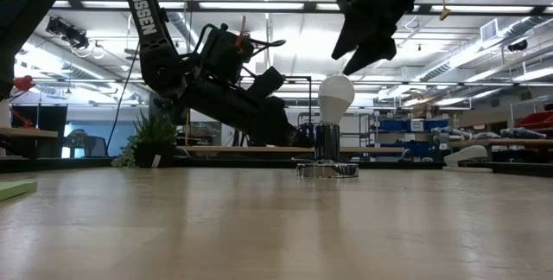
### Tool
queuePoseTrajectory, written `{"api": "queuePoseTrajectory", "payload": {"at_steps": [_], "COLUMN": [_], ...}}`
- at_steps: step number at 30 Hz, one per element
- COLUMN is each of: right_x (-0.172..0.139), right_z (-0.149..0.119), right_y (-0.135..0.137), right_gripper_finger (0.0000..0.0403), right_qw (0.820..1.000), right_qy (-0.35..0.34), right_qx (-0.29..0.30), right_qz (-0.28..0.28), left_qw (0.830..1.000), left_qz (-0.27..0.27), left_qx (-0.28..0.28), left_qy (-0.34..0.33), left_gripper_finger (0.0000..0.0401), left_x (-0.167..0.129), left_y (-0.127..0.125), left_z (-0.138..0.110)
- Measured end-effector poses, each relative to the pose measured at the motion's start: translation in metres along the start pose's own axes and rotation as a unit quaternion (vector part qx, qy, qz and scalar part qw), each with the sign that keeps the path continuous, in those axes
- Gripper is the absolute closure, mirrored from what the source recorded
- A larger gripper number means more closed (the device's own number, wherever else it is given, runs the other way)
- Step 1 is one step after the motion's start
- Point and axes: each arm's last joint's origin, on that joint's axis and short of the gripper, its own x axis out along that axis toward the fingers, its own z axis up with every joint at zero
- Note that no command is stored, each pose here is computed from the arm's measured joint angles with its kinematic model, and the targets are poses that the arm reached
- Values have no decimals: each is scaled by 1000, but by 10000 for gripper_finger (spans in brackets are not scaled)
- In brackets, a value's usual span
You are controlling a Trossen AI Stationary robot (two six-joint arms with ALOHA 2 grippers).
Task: Screw lightbulb
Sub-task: Insert the lightbulb into the lamp
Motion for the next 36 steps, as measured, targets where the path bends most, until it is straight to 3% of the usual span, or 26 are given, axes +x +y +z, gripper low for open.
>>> {"api": "queuePoseTrajectory", "payload": {"at_steps": [7, 16, 28, 36], "right_x": [12, 32, 35, 41], "right_z": [-3, -6, 14, 18], "right_y": [0, -2, 3, 6], "right_gripper_finger": [63, 77, 156, 168], "right_qw": [997, 995, 992, 989], "right_qy": [25, 54, 44, 68], "right_qx": [-67, -81, -117, -128], "right_qz": [0, -3, 2, 1], "left_qw": [1000, 1000, 1000, 1000], "left_qz": [0, 0, 0, 0], "left_qx": [0, 0, 0, 0], "left_qy": [-1, 0, 0, 2], "left_gripper_finger": [387, 387, 387, 387], "left_x": [0, 0, 0, 0], "left_y": [0, 0, 0, 0], "left_z": [0, 0, 0, 0]}}
